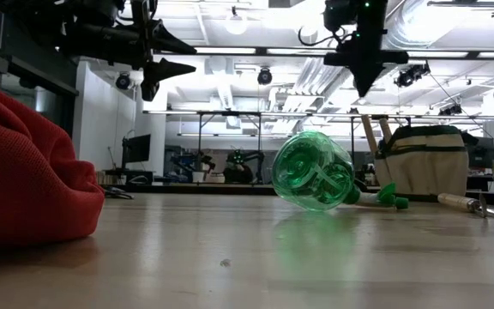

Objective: Pick & Place Garden tools in Gardening bag
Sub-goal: Put the gardening trowel into the gardening bag, then put the right shear scissors into the gardening bag

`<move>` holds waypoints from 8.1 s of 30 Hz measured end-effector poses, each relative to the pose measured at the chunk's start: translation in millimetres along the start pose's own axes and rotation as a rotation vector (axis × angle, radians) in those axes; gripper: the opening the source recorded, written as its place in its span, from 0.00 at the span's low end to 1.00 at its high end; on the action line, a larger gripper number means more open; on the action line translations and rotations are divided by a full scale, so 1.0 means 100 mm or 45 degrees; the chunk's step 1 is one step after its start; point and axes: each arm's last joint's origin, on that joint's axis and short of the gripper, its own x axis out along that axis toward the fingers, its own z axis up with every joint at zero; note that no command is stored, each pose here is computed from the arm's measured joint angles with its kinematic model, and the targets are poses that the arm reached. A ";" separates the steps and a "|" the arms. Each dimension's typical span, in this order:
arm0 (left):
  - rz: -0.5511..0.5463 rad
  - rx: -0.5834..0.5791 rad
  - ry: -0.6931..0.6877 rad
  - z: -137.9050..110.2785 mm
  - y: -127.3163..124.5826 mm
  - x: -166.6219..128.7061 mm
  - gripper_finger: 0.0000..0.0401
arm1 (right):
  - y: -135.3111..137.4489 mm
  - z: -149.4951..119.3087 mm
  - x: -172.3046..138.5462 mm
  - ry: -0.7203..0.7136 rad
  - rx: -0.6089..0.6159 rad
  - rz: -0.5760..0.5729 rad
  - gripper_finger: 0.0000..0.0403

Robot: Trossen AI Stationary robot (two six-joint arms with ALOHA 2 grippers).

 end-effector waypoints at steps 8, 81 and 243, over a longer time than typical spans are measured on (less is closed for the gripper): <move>0.002 -0.001 -0.001 0.00 0.00 0.00 0.39 | 0.02 -0.03 0.09 0.043 0.001 0.037 0.01; 0.076 0.216 0.204 -0.31 -0.11 -0.58 0.39 | 0.25 -3.08 -1.03 0.891 -0.110 0.197 0.01; 0.234 -0.033 0.146 -0.79 -0.22 -1.48 0.39 | 0.74 -2.48 -1.95 -0.550 -0.262 0.615 0.01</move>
